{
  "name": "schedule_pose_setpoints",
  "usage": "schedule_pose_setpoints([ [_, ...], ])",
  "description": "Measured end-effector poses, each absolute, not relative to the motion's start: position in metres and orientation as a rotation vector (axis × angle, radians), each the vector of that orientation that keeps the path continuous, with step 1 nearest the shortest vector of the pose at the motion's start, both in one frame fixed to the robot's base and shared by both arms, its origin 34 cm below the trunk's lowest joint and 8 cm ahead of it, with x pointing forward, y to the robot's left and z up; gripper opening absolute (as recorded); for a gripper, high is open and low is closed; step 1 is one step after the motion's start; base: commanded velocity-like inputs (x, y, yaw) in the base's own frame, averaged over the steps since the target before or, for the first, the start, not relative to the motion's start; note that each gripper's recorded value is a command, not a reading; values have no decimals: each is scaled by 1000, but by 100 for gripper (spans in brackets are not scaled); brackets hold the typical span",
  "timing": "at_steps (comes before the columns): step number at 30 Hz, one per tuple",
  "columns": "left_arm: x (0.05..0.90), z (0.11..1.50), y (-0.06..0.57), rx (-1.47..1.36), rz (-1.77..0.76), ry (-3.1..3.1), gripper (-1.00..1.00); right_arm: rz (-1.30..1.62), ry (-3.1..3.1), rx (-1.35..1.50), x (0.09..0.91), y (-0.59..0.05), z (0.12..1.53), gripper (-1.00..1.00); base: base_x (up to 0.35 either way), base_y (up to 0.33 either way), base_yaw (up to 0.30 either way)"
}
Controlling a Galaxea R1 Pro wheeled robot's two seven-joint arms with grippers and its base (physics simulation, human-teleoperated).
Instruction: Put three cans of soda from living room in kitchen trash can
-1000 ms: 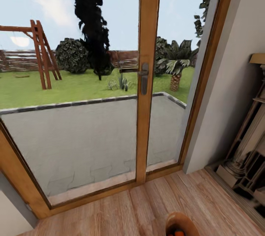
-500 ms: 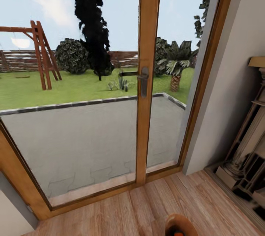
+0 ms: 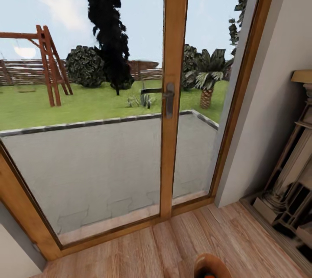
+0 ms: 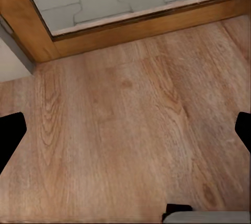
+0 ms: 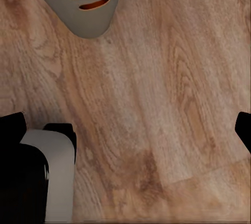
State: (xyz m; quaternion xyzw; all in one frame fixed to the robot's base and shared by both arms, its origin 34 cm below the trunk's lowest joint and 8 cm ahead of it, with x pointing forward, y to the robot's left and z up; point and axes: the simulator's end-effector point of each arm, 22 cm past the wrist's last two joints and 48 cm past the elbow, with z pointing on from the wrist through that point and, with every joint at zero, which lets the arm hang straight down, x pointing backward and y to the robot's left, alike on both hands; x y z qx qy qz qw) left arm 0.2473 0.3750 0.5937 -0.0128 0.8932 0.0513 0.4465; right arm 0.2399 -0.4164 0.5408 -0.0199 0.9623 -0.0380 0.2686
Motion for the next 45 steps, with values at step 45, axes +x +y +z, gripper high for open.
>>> schedule_pose_setpoints([
  [45,224,589,371,-53,112,2294,100,29,2597,85,234,-294,529,100,0,0,0],
])
